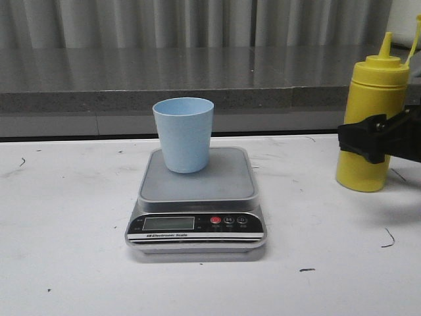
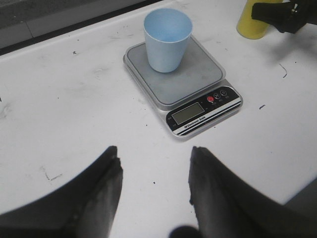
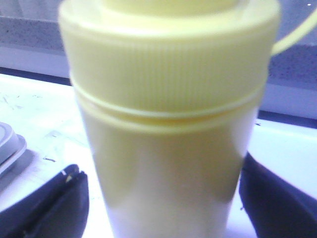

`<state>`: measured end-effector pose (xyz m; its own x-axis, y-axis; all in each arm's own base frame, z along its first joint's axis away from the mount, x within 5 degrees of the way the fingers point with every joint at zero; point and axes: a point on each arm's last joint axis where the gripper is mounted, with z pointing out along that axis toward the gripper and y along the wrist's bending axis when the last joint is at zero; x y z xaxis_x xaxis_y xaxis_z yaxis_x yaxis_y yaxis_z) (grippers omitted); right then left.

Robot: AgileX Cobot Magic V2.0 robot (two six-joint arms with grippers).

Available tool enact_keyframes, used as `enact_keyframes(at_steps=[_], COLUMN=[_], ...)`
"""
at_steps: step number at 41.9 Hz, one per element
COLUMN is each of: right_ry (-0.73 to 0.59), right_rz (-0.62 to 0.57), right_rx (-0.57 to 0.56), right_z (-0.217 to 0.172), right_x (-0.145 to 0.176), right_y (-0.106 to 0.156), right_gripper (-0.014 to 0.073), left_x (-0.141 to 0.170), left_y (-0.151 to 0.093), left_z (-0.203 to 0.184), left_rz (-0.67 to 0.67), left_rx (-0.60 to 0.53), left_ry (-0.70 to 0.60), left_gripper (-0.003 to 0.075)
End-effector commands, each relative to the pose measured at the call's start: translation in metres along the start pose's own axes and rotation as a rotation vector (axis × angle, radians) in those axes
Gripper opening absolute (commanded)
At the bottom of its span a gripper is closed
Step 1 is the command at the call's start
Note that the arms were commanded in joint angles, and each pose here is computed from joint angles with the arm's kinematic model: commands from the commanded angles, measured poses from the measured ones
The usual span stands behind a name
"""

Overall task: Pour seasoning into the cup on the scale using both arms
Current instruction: 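Open the right gripper and withdraw it from the bottle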

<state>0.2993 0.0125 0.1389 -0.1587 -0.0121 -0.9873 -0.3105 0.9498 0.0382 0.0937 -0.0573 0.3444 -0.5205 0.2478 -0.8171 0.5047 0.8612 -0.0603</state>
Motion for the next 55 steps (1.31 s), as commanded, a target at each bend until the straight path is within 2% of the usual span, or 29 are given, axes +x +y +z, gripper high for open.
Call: enact_keyframes(at_steps=[1, 9, 16, 22, 31, 39, 45, 51, 55], right_ry=[-0.095, 0.035, 0.274, 0.422, 0.463, 0.489, 0.525, 0.661, 0.764], right_rz=[-0.029, 0.058, 0.113, 0.127, 0.152, 0.103, -0.023, -0.078, -0.116], right_rx=[0.015, 0.034, 0.074, 0.131, 0.176, 0.236, 0.255, 0.296, 0.249], right_z=[-0.014, -0.039, -0.060, -0.080, -0.098, -0.105, -0.109, -0.115, -0.120], right_x=[-0.025, -0.028, -0.033, -0.038, -0.052, -0.067, -0.078, -0.084, -0.095], right_y=[0.003, 0.017, 0.027, 0.034, 0.053, 0.064, 0.071, 0.073, 0.077], right_gripper=[0.0635, 0.0635, 0.0635, 0.0635, 0.0635, 0.0635, 0.0635, 0.0635, 0.0635], left_x=[-0.012, -0.012, -0.012, -0.012, -0.012, -0.012, -0.012, -0.012, -0.012], left_y=[-0.002, -0.002, -0.002, -0.002, -0.002, -0.002, -0.002, -0.002, -0.002], left_z=[-0.006, -0.006, -0.006, -0.006, -0.006, -0.006, -0.006, -0.006, -0.006], left_rz=[-0.009, -0.009, -0.009, -0.009, -0.009, -0.009, -0.009, -0.009, -0.009], left_rx=[0.012, 0.012, 0.012, 0.012, 0.012, 0.012, 0.012, 0.012, 0.012], left_ry=[-0.096, -0.096, -0.096, -0.096, -0.096, -0.096, -0.096, -0.096, -0.096], left_gripper=[0.0313, 0.0313, 0.0313, 0.0313, 0.0313, 0.0313, 0.0313, 0.0313, 0.0313])
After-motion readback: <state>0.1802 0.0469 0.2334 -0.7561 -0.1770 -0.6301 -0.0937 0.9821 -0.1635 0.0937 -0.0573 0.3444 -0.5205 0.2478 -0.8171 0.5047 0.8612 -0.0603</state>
